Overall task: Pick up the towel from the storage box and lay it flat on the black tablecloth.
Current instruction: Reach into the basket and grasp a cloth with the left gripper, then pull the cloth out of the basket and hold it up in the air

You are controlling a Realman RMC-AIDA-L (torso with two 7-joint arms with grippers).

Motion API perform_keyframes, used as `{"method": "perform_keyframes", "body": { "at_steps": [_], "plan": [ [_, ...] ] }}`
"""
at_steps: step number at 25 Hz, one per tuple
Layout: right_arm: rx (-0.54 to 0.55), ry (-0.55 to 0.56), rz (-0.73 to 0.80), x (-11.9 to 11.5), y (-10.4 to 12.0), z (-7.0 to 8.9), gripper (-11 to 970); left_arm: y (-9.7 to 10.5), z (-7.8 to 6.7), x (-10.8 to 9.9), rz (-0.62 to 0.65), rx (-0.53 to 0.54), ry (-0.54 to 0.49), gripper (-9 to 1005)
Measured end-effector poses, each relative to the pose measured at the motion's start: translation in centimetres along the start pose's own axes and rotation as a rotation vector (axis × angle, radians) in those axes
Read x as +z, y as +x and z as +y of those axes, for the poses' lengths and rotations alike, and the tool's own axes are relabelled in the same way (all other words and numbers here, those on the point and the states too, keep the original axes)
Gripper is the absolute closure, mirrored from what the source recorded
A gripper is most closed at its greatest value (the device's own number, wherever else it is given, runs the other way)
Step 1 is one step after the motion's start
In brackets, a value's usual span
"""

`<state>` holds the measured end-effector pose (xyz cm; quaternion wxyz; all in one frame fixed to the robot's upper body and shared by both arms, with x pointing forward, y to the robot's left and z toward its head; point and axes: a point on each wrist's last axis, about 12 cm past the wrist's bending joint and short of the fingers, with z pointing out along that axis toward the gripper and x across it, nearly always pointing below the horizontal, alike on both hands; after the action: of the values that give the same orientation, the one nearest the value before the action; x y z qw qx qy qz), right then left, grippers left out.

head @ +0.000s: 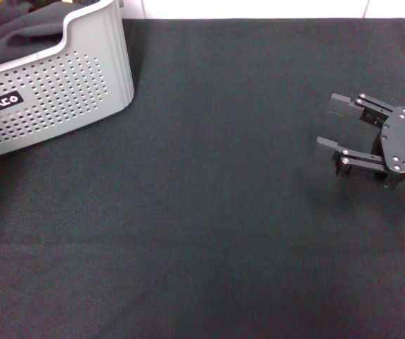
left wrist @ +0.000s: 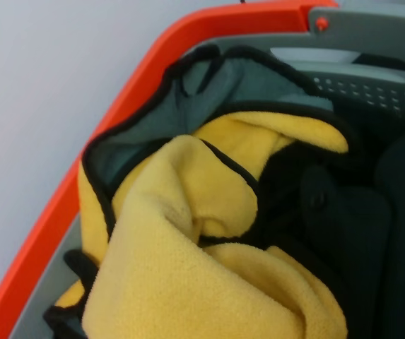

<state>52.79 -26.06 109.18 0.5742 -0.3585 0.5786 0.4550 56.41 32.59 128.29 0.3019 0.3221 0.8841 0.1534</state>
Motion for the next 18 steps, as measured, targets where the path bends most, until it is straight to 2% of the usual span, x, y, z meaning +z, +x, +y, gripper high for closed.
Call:
{"method": "perform_keyframes", "body": {
  "at_steps": [6, 18],
  "plan": [
    [0.000, 0.002, -0.002, -0.02, -0.01, -0.01, 120, 0.15, -0.11, 0.65, 0.022, -0.007, 0.027, 739],
    [0.004, 0.028, -0.020, -0.76, 0.13, 0.18, 121, -0.23, 0.53, 0.02, -0.024, -0.069, 0.017, 925]
  ]
}}
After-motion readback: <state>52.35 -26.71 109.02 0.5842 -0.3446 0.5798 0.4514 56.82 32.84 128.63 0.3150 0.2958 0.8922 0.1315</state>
